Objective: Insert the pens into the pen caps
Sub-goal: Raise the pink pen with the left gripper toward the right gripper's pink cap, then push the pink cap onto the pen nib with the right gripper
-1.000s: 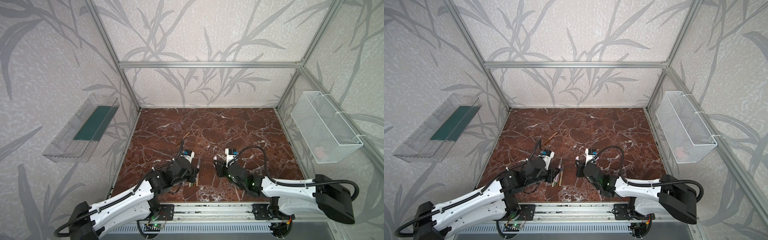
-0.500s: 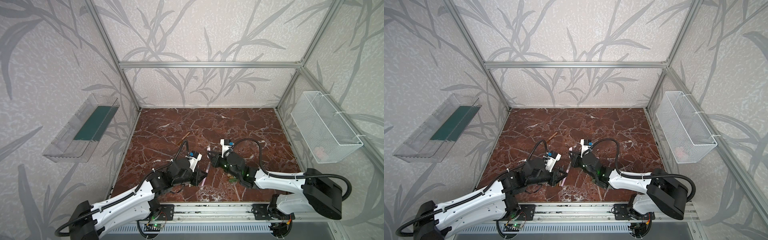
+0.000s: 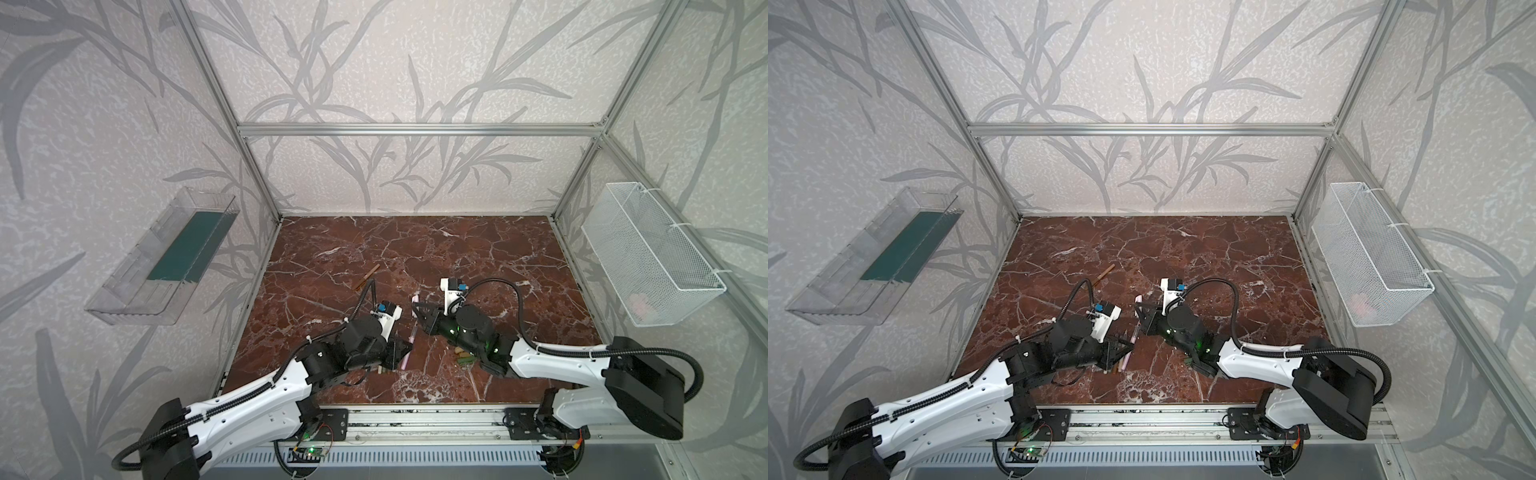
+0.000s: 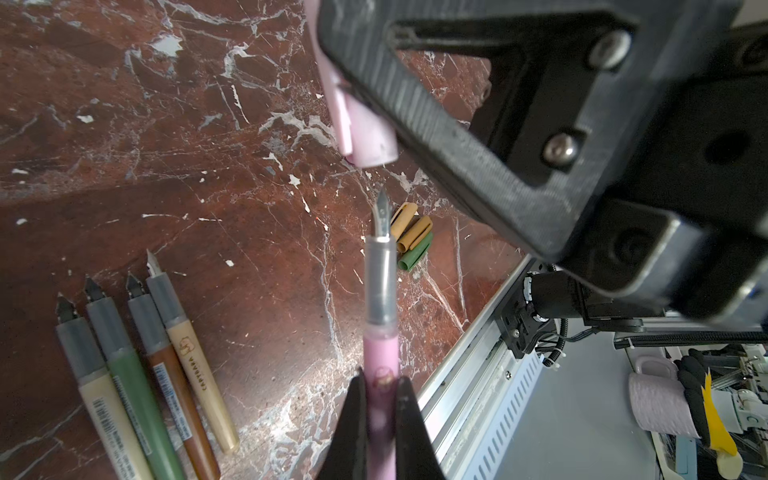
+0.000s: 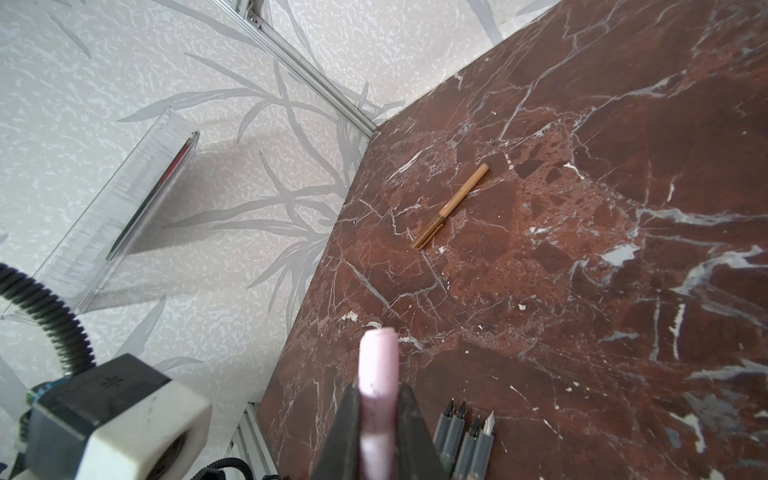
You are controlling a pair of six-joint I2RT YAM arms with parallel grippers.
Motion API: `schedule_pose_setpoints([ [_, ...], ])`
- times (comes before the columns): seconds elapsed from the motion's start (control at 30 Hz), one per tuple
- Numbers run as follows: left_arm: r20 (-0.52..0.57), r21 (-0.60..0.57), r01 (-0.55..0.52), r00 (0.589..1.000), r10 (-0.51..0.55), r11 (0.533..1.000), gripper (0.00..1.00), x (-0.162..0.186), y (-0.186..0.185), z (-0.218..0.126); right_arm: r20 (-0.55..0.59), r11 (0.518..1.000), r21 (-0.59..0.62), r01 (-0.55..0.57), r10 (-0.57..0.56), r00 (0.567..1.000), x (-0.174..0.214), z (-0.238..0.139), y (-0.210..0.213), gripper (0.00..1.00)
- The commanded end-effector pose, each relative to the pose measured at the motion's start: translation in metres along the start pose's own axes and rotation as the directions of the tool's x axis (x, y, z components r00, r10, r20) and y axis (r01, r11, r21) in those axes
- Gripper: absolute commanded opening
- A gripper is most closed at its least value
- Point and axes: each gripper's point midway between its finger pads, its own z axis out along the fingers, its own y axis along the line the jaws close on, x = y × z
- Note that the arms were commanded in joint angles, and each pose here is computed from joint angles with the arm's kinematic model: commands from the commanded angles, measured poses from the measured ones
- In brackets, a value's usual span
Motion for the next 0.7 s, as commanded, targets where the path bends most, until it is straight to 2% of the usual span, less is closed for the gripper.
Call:
schedule_pose_setpoints([
  [0.0,0.027,-0.018,-0.007,1.000,0.008,1.000,0.00,-0.009,0.000,-0.003,0.031,0.999,-0.020,-0.043,0.043,0.999,-0.007,-0.004,0.003,0.00],
  [0.2,0.034,-0.030,-0.007,0.999,0.008,1.000,0.00,-0.011,0.001,-0.004,0.015,0.998,-0.011,-0.059,0.059,0.998,-0.001,0.000,-0.002,0.00],
  [0.4,0.039,-0.053,-0.002,0.999,0.004,0.999,0.00,-0.012,0.006,-0.003,0.023,0.997,-0.053,-0.061,0.062,0.998,-0.004,0.001,0.010,0.00],
  [0.67,0.059,-0.044,0.000,0.998,0.003,0.999,0.00,-0.020,0.002,-0.005,0.028,0.997,-0.026,-0.069,0.070,0.997,0.000,0.002,0.003,0.00],
])
